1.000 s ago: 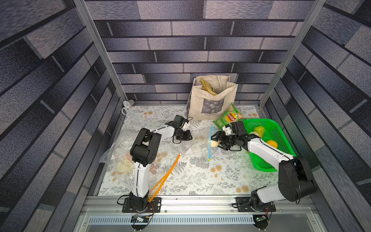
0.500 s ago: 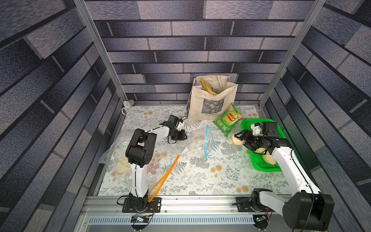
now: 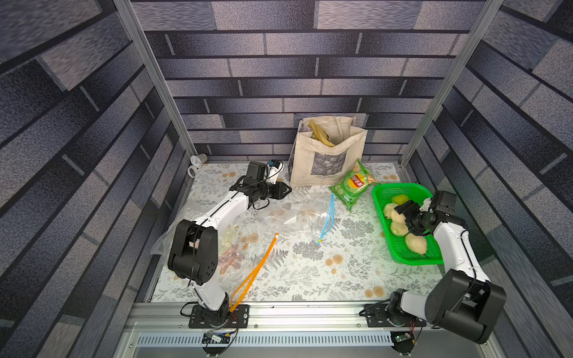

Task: Open the zip-top bag and take out the pear
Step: Place the pear in the basket.

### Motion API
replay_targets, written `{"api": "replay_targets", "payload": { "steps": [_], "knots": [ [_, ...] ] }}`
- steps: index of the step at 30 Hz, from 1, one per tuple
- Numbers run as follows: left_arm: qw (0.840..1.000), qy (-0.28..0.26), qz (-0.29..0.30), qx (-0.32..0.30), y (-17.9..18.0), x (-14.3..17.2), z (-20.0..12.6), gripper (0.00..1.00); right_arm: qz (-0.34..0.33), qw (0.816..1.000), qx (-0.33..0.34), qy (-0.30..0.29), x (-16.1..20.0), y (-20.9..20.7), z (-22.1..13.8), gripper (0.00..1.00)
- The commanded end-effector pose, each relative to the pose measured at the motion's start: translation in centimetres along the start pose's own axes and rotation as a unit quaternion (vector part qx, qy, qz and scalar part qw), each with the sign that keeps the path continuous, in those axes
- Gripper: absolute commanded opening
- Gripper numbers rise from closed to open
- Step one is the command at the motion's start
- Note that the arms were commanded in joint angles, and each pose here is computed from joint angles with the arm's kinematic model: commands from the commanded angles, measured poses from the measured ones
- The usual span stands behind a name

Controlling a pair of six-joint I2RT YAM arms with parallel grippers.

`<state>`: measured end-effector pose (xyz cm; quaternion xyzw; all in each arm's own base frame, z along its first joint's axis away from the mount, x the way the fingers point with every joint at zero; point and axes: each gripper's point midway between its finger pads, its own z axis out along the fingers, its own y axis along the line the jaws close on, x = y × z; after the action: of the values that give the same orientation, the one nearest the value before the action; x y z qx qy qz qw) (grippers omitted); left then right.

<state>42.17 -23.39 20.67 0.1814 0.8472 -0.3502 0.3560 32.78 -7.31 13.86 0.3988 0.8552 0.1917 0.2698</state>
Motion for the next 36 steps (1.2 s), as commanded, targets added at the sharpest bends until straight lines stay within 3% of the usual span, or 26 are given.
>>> {"api": "replay_targets", "payload": {
  "steps": [1,7,11,16,18,22,26,29,31,32,36],
  "knots": [
    [0.999,-0.026,0.026,-0.010,-0.1,-1.2,-1.5,0.31,0.003,1.000,0.011,-0.029,-2.6,0.0,1.1,0.76],
    [0.999,-0.034,0.019,-0.016,0.5,-1.5,-2.4,0.32,0.026,0.999,0.033,-0.025,-4.4,-1.0,3.2,0.79],
    [0.999,-0.040,0.017,-0.030,1.3,-1.4,-3.4,0.33,0.034,0.999,0.028,-0.017,-4.7,-0.7,3.5,0.90],
    [0.993,-0.086,0.022,-0.074,3.4,-2.0,-6.2,0.43,0.005,0.998,0.012,-0.065,-5.7,0.6,0.8,0.92],
    [0.989,-0.106,0.024,-0.096,4.4,-2.0,-7.4,0.50,-0.018,0.995,0.006,-0.094,-6.2,1.2,-0.7,1.00],
    [0.980,-0.141,0.027,-0.141,6.3,-1.6,-9.7,0.62,-0.072,0.985,-0.019,-0.157,-7.3,2.7,-3.3,0.98],
    [0.964,-0.161,0.034,-0.211,8.7,-0.4,-11.7,0.73,-0.122,0.971,-0.068,-0.192,-7.5,5.1,-3.8,0.95],
    [0.945,-0.192,0.039,-0.263,10.8,0.5,-13.4,0.82,-0.227,0.945,-0.089,-0.220,-6.2,8.2,-2.8,0.94],
    [0.933,-0.211,0.053,-0.286,11.7,1.4,-14.2,0.81,-0.294,0.921,-0.099,-0.237,-5.0,10.0,-1.9,0.94],
    [0.925,-0.223,0.057,-0.304,12.4,2.0,-14.7,0.81,-0.313,0.913,-0.105,-0.239,-4.5,10.6,-1.3,1.00],
    [0.896,-0.252,0.050,-0.362,14.8,3.6,-16.5,0.84,-0.342,0.903,-0.097,-0.243,-3.9,10.4,0.8,1.00]
  ]
}}
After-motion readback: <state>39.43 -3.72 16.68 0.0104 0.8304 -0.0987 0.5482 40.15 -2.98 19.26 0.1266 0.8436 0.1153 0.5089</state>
